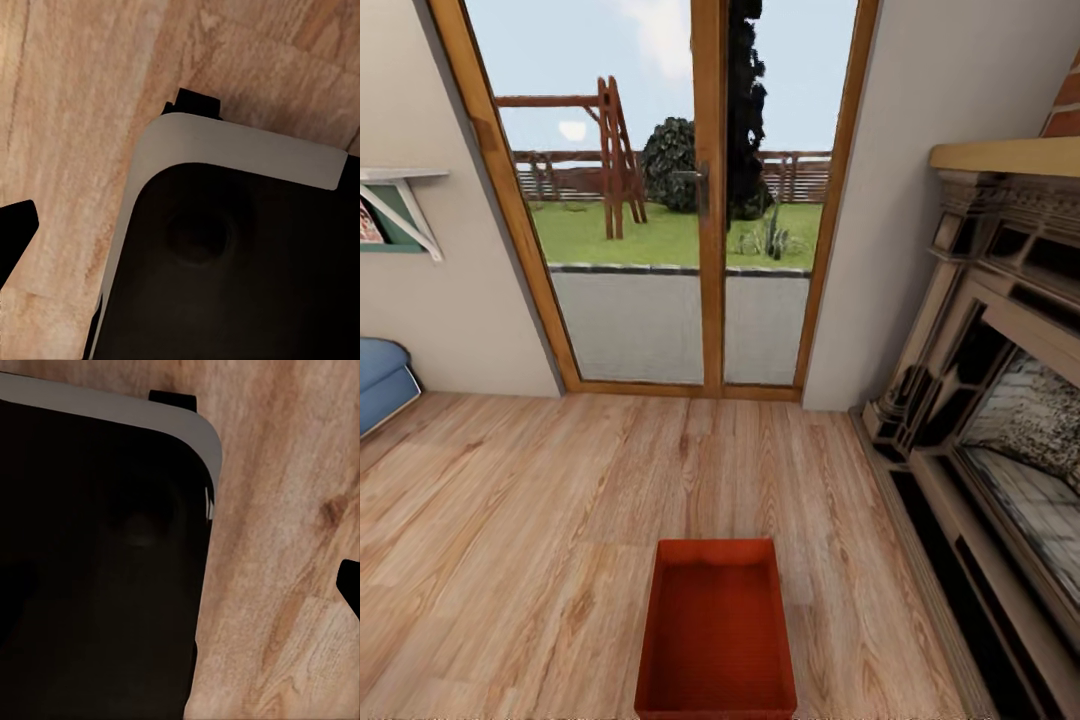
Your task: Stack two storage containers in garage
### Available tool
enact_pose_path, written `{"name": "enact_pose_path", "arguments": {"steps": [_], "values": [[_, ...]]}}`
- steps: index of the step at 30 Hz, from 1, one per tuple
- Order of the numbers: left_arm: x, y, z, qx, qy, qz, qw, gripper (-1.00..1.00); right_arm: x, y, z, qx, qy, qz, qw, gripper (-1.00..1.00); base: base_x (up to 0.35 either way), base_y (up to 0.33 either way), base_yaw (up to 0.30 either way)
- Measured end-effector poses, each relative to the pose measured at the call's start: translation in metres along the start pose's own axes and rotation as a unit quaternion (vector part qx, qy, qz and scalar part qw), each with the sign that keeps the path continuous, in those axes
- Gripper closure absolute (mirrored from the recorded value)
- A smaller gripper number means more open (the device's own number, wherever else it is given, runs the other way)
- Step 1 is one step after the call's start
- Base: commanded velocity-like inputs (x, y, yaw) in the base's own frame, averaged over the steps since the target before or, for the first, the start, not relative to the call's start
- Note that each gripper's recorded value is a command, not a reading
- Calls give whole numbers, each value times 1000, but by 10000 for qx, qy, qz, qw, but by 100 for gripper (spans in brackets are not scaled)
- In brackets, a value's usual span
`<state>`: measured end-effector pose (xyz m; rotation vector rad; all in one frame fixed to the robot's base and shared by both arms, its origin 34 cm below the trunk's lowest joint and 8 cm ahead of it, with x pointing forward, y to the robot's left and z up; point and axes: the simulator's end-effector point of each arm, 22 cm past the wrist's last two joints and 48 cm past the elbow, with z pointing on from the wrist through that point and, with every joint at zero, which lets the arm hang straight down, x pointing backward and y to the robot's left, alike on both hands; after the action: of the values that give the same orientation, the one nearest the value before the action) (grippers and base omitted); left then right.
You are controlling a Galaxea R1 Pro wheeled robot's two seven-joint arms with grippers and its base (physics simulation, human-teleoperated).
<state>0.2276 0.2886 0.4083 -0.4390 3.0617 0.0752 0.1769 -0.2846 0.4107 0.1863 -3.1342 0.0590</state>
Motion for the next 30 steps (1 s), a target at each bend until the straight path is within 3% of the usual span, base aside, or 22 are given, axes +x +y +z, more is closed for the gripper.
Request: {"name": "enact_pose_path", "arguments": {"steps": [30], "values": [[18,5,3,-65,228,14,9997,-100,19,0,1,-51,242,-19,9997,-100,0,0,0]]}}
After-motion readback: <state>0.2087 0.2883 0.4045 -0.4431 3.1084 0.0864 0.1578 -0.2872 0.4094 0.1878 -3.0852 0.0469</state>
